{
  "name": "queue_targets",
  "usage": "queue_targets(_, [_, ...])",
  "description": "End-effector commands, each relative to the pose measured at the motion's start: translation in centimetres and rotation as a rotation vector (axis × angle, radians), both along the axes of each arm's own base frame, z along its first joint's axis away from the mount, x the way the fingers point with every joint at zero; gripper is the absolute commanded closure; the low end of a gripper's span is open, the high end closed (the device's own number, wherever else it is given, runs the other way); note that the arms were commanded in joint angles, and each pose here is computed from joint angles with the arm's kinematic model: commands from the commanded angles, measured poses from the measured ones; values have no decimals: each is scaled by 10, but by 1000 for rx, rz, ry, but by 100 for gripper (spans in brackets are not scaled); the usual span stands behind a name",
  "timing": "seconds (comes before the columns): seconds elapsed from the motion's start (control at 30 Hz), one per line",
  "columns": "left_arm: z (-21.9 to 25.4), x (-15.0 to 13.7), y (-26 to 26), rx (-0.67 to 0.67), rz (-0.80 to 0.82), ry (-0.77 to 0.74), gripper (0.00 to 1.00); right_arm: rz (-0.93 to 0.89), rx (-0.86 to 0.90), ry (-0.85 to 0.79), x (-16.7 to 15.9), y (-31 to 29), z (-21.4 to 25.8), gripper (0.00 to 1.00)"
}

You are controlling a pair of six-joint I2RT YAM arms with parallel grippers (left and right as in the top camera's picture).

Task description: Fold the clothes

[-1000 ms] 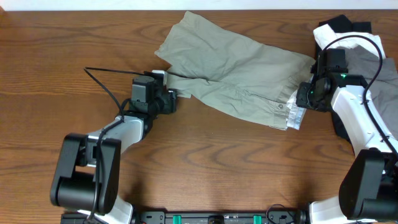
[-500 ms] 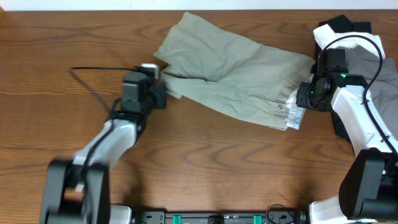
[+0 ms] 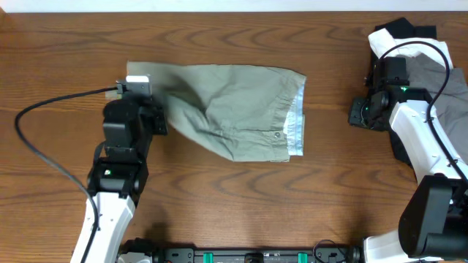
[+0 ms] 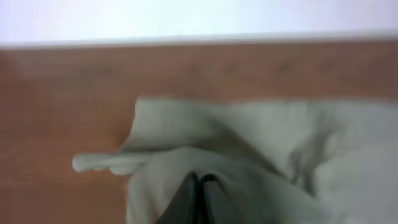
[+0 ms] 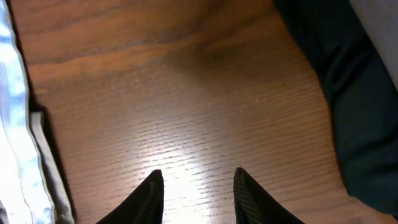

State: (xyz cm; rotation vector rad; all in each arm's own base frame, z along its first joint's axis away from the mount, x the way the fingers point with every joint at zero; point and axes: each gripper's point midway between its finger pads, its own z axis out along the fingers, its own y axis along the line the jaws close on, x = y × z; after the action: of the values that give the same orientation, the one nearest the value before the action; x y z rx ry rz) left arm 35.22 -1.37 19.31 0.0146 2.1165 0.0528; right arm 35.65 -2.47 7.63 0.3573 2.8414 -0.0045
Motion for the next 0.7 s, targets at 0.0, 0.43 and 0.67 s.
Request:
queue_targets(0.0, [-24, -3, 14, 82, 42, 101, 94, 113, 69, 6, -2, 20, -2, 64])
queue_targets(0.43, [-74, -9, 22, 83, 109, 275, 94, 400, 223, -106, 21, 95, 1, 50])
queue_targets(0.67, [-74, -9, 22, 79, 105, 275, 94, 415, 234, -200, 68, 123, -39, 46])
